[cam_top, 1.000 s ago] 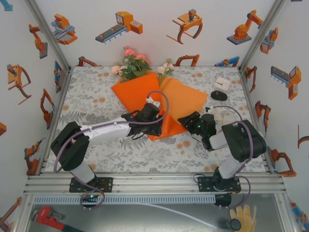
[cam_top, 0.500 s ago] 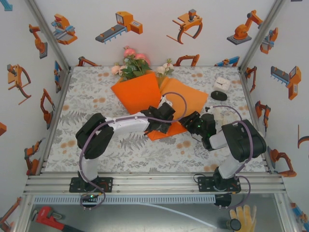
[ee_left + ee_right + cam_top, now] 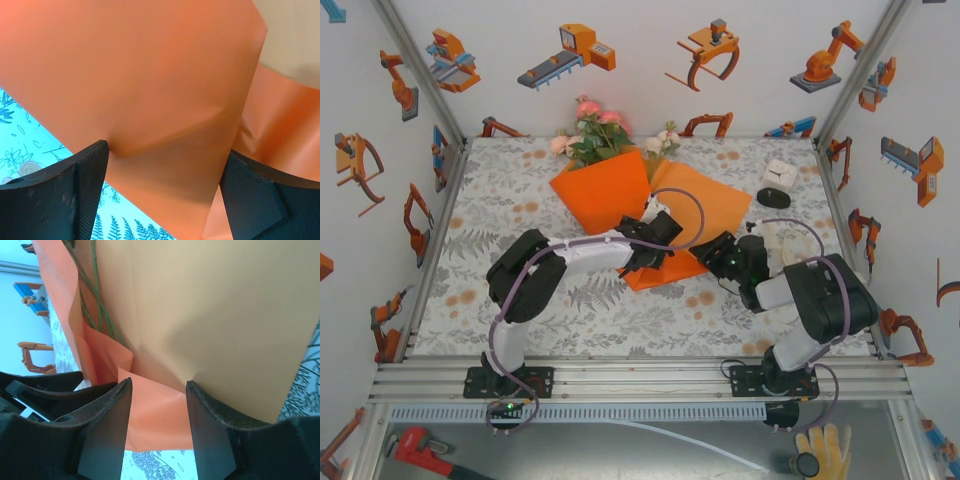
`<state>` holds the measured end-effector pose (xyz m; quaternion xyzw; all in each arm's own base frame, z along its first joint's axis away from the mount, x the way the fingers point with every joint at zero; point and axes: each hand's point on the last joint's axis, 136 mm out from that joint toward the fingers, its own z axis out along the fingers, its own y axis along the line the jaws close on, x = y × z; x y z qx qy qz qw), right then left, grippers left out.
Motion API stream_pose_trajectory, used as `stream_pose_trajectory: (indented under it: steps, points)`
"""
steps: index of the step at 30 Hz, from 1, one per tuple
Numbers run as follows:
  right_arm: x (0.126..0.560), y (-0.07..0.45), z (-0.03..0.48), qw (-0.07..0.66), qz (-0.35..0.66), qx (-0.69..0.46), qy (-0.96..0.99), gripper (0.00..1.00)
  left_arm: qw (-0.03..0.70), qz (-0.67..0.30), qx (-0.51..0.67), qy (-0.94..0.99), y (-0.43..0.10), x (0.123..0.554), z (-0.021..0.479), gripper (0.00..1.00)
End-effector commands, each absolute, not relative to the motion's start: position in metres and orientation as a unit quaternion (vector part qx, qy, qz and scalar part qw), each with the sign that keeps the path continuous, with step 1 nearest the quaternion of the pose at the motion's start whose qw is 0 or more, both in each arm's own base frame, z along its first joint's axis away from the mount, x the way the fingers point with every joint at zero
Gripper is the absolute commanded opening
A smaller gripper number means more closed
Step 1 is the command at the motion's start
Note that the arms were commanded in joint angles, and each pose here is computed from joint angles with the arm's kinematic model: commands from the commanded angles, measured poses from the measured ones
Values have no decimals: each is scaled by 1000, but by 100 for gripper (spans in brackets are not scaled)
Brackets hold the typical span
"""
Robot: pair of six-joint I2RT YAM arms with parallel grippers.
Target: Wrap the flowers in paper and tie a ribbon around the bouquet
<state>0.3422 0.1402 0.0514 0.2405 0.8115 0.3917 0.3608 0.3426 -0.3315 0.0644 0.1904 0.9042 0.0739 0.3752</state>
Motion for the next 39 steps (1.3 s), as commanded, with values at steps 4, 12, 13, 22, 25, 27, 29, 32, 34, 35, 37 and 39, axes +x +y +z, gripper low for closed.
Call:
stream_pose_trajectory:
  steps: [4,12,13,22,25,27,29,32,34,35,37,39]
  points:
    - [332,124,68,383,335,219,832,48,363,106,173,909,-313,347,50,77]
    - [298,178,120,394,331,105,851,48,357,75,143,920,-309,350,53,77]
    - [295,188,119,386,335,98,854,48,356,74,140,921,-307,351,54,77]
    - [313,235,76,344,302,58,888,48,354,52,120,926,-300,349,61,77]
    - [324,239,66,340,284,46,895,48,357,20,117,927,-305,345,68,77]
    - [327,237,59,335,270,50,901,48,359,-2,110,927,-306,341,75,77]
    - [329,235,53,334,259,49,905,48,361,-28,103,927,-309,336,83,77]
    - [331,237,44,323,254,46,910,48,366,-65,96,923,-314,329,91,78]
    - [331,239,37,312,249,43,916,47,370,-89,97,920,-319,325,96,78]
    - [330,237,33,304,241,46,921,47,372,-102,101,917,-323,323,100,78]
    - [330,236,30,300,236,47,923,47,368,-121,112,915,-329,319,101,79]
    - [331,235,29,300,231,48,924,47,360,-131,128,915,-335,314,98,79]
